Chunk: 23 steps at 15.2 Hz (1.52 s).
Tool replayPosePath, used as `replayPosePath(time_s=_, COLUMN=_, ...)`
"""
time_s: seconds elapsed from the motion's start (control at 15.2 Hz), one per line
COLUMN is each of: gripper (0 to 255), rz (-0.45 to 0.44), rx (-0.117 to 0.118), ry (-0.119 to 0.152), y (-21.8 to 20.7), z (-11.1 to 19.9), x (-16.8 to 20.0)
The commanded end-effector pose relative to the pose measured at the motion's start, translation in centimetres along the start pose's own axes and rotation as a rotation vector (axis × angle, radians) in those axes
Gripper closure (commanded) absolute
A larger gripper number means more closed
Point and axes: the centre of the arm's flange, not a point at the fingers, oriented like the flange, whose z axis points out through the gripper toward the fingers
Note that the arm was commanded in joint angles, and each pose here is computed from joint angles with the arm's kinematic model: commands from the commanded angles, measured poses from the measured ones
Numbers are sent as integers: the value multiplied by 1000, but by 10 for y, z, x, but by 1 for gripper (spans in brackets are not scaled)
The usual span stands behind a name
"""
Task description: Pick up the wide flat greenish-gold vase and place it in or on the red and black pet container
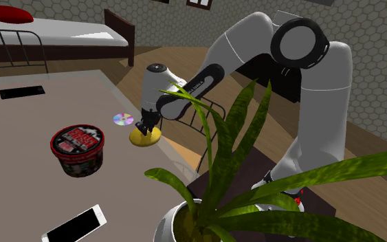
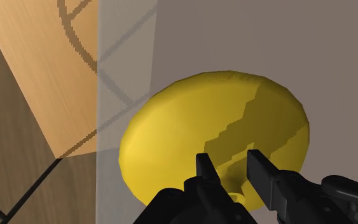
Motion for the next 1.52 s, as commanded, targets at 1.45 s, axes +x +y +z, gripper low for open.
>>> replayPosePath(time_s=1.45, gripper=255, rz=0, rx=0, ry=0, y=9, z=-126, x=12)
